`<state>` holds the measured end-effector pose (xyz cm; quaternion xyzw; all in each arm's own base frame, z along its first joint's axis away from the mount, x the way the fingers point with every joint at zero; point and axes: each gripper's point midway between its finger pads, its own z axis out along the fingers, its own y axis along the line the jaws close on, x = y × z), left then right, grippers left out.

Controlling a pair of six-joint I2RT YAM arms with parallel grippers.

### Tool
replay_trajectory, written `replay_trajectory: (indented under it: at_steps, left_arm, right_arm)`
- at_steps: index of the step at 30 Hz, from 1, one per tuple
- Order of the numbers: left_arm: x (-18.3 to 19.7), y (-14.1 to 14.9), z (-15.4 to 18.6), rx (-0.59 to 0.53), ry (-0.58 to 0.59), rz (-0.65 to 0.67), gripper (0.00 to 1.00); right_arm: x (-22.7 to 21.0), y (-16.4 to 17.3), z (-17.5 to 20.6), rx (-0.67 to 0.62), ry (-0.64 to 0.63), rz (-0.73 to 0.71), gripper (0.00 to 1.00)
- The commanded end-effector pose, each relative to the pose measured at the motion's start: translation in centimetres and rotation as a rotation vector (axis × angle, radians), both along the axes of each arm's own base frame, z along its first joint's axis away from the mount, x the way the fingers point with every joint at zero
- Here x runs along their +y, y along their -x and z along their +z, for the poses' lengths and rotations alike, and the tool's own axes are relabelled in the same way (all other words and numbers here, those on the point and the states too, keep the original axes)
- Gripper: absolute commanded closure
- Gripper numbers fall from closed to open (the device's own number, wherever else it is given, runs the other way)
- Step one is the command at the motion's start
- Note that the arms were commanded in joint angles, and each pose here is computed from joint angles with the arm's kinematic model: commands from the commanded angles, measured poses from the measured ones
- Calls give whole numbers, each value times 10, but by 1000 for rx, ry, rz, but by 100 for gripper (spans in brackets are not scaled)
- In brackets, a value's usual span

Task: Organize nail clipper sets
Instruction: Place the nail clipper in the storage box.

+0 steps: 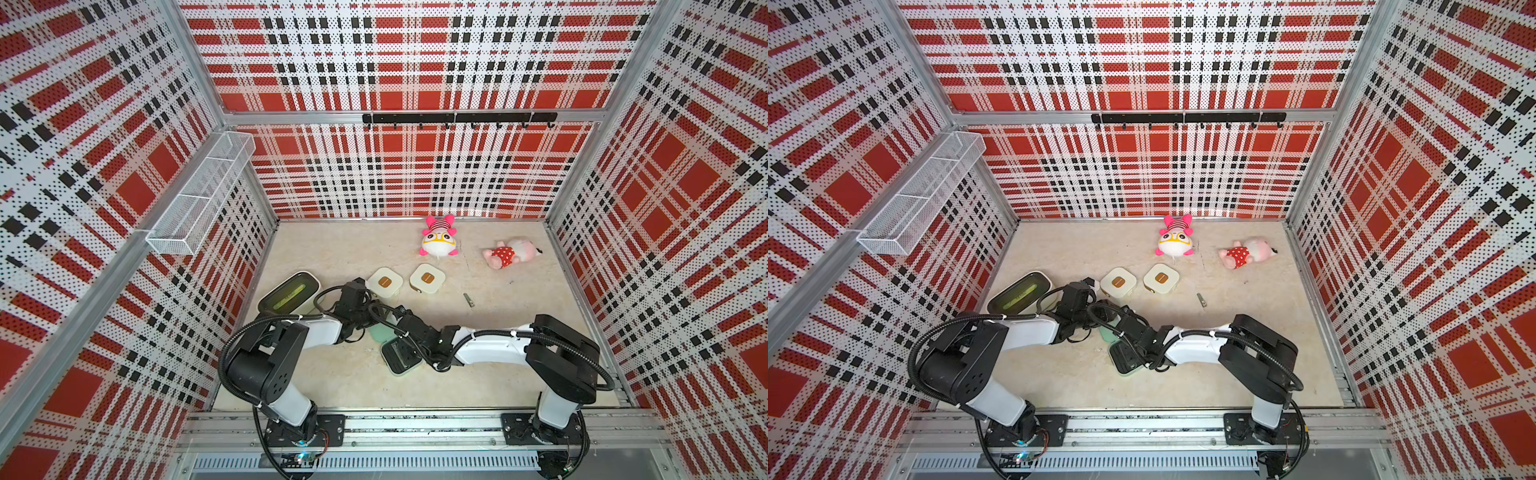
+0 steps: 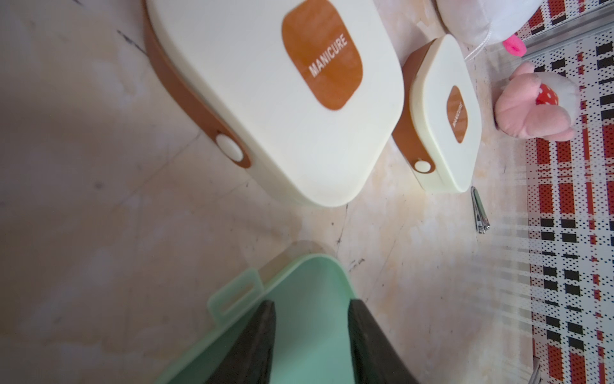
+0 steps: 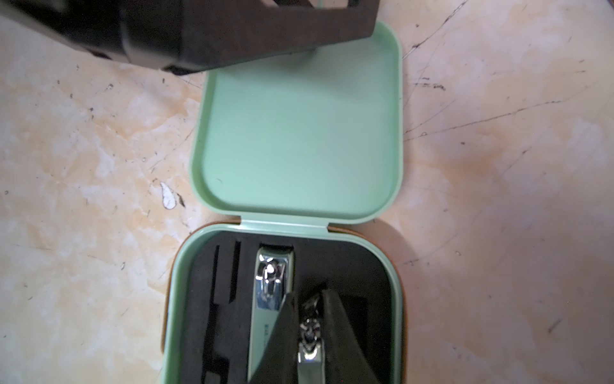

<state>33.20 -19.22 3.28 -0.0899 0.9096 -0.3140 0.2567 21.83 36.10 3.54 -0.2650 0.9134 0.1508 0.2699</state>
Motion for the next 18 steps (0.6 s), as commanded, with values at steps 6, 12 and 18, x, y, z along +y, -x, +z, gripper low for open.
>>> replay_trajectory:
  at_steps: [6, 12, 18]
  left_arm:
    - [11, 17, -27, 95, -51, 1, 58]
    - [10, 17, -27, 94, -49, -2, 58]
    - [9, 16, -27, 95, -46, -5, 58]
  right_arm:
    - [-9, 6, -6, 2, 37, -1, 90]
    - [-8, 6, -3, -2, 31, -1, 86]
    - [-6, 5, 2, -8, 22, 0, 80]
